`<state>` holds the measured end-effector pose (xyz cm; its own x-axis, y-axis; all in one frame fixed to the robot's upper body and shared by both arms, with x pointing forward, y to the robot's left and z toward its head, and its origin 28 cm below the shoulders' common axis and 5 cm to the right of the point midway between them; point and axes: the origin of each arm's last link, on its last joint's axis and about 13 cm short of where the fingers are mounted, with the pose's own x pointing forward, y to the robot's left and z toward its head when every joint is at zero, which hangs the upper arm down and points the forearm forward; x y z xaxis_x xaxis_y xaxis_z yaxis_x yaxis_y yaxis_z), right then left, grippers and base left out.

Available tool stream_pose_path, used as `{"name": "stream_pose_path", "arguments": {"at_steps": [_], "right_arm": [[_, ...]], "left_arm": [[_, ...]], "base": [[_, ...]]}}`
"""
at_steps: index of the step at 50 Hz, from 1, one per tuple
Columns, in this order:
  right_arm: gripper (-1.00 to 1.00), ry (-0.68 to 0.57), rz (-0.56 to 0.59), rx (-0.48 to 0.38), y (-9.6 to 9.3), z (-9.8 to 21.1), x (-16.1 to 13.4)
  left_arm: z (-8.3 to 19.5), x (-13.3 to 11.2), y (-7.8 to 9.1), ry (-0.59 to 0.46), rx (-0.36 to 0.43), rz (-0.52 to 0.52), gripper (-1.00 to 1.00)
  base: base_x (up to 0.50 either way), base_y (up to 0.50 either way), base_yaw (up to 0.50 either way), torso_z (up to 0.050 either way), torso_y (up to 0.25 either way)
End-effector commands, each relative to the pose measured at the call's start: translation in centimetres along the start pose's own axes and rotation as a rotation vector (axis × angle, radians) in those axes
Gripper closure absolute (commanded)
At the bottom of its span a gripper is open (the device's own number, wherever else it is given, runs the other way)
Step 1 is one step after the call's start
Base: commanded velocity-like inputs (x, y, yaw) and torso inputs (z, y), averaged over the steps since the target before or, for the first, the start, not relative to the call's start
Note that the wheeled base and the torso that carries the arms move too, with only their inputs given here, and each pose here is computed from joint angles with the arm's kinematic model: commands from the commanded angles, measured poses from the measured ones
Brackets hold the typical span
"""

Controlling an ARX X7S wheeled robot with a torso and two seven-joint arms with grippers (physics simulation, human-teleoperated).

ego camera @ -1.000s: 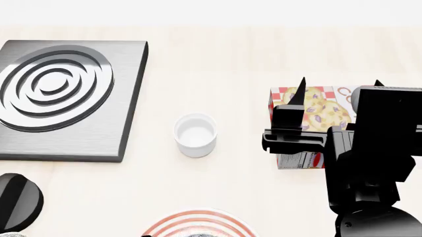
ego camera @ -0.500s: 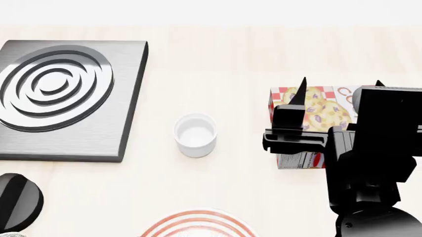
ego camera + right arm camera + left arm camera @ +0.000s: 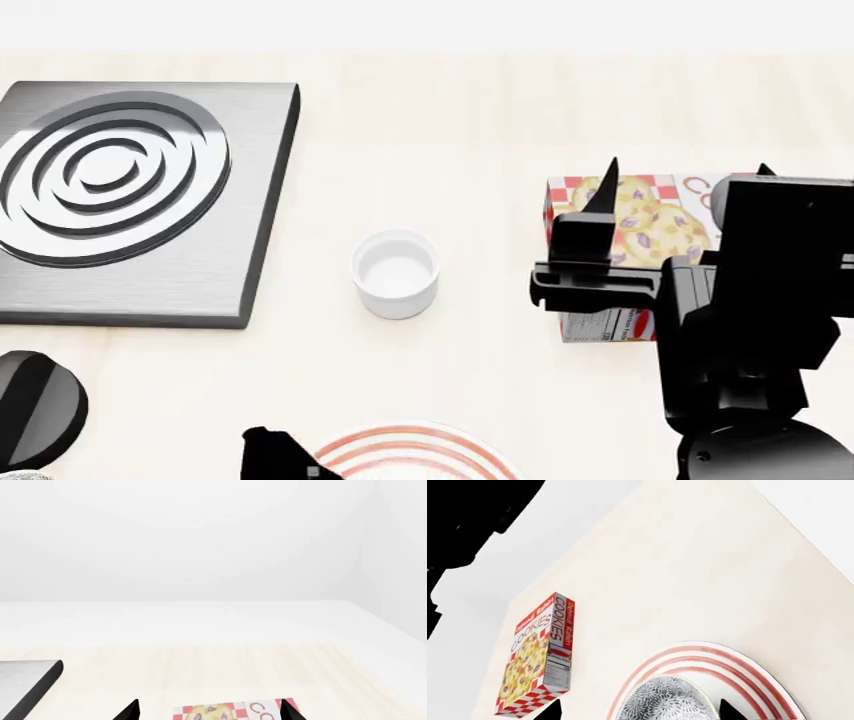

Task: Pick the akita bowl on the stove and place it on the plate.

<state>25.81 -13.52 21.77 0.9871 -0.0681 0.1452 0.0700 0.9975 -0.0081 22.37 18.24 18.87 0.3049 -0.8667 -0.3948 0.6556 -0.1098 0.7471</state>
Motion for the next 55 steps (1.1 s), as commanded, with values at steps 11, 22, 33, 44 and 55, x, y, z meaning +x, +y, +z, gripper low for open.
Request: {"name": "stream_pose_path", "arguments": {"at_steps": [11,22,33,44,55], "right_arm": [[-1.0,0.0,0.002,-0.002,0.0,0.1,-0.1],[-1.0,0.001,0.004,-0.002,0.0,0.0,-0.1],[-1.0,0.001,0.004,-0.001,0.0,-0.1,0.0],[-1.0,0.002,0.004,-0.001,0.0,0.0,0.0],[-1.0,0.002,0.005,-0.002,0.0,-0.1,0.1]], "left_arm": [[1.9,-1.6,3.5,-0.147,-0.15,0.243,-1.0],[2.2,-2.6,4.9,-0.229,-0.277,0.388,-1.0],[1.7,-3.3,6.0,-0.273,-0.41,0.529,-1.0],[0.8,-3.9,6.9,-0.296,-0.539,0.645,-1.0],[0.0,-4.5,7.8,-0.299,-0.659,0.771,-1.0]], "base": [[0.0,0.0,0.0,0.0,0.0],[0.0,0.0,0.0,0.0,0.0],[0.0,0.0,0.0,0.0,0.0],[0.0,0.0,0.0,0.0,0.0],[0.0,0.0,0.0,0.0,0.0]]}}
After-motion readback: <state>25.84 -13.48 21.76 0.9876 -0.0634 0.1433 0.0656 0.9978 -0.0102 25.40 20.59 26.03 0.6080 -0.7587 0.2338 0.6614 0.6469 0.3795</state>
